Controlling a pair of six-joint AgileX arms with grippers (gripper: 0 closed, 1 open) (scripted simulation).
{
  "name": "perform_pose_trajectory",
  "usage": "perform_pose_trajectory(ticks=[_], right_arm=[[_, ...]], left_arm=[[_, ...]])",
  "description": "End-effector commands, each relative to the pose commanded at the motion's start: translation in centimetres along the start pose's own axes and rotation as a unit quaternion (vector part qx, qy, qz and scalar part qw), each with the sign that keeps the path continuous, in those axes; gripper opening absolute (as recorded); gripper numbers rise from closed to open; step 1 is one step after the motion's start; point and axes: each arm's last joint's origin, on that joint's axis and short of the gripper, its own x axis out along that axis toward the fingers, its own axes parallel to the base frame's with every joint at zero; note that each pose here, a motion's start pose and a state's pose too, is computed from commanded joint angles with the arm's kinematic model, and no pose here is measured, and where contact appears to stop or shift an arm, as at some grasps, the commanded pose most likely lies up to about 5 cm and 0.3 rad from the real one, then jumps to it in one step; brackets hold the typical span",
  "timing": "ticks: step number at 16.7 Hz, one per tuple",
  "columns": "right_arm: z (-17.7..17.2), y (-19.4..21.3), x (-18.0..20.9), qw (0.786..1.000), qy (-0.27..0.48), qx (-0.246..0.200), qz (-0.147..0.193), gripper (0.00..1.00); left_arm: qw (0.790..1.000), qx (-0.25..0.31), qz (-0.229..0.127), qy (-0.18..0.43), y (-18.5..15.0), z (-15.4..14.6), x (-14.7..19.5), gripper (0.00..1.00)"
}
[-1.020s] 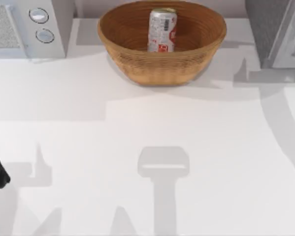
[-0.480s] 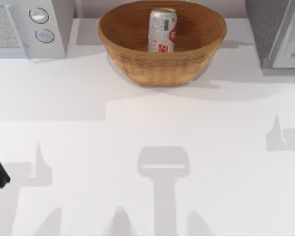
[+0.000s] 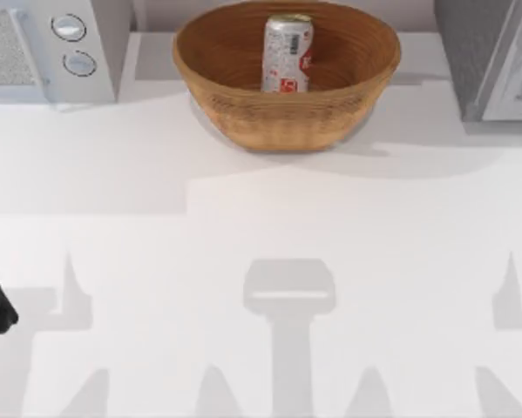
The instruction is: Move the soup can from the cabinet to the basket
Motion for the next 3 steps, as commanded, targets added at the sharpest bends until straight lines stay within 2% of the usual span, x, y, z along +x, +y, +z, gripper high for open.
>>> perform_pose_trajectory(ticks=[3], right_arm=[[-0.69, -0.04, 0.01, 1.000, -0.002, 0.000, 0.001, 1.00]], left_arm=[[1.000, 0.000, 0.000, 0.000, 0.00, 0.00, 0.00, 1.00]])
